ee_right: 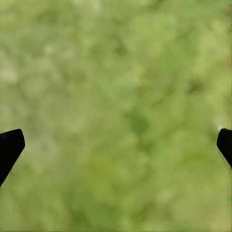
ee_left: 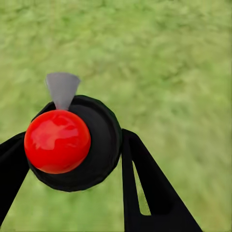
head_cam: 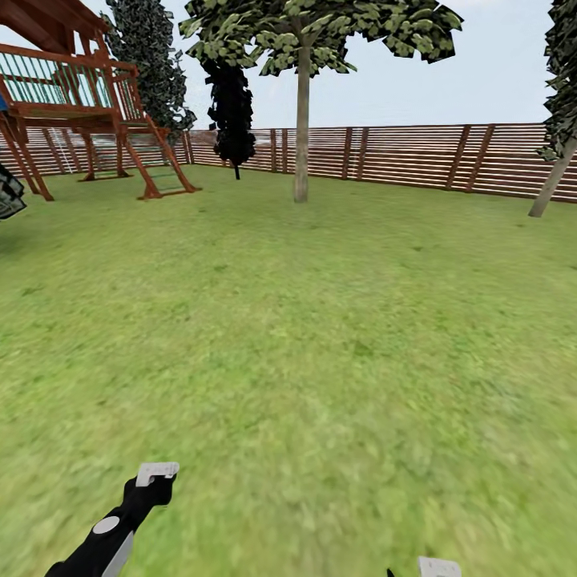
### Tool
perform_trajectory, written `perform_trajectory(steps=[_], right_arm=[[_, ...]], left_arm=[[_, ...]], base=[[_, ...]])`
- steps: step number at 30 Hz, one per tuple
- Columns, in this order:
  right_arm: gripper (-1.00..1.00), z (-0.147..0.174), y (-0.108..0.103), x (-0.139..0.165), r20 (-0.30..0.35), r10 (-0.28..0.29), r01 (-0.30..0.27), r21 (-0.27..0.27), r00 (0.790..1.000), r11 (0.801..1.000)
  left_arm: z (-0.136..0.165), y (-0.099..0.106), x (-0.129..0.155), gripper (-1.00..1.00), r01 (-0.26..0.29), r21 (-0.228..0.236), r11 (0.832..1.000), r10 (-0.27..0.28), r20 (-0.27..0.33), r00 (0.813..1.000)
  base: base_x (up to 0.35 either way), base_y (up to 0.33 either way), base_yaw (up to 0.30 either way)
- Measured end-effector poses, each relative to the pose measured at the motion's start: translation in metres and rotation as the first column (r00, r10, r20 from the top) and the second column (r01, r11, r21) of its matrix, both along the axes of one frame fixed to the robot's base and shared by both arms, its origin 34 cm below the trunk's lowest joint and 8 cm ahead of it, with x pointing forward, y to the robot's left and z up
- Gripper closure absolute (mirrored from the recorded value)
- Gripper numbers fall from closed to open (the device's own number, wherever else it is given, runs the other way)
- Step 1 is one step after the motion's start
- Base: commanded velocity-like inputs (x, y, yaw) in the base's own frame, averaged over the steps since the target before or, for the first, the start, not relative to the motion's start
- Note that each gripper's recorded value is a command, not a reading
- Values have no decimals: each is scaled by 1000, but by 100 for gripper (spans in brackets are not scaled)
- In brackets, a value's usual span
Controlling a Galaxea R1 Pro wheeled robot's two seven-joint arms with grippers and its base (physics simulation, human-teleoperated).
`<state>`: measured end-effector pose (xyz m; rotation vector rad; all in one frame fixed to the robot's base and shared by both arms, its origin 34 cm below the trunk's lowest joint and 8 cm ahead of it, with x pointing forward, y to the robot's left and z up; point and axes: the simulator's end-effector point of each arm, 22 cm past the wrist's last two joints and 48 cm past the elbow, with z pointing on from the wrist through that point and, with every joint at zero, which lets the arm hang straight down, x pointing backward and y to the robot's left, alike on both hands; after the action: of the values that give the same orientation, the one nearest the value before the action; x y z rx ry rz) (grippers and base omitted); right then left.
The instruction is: In the garden, pick up the pesticide atomizer on the floor and spray pesticide onto both trees until each tree trunk is fully covered.
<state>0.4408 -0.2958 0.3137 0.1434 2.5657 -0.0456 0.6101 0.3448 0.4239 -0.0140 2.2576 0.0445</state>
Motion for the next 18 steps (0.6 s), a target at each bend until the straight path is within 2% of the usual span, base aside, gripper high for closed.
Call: perform_trajectory(steps=[18], right_arm=[[-100,0,0,0,0,0,0,0,1000,1000]], left_arm=[[0,0,0,100,0,0,1000,0,0,1000]], base=[[339,0,0]])
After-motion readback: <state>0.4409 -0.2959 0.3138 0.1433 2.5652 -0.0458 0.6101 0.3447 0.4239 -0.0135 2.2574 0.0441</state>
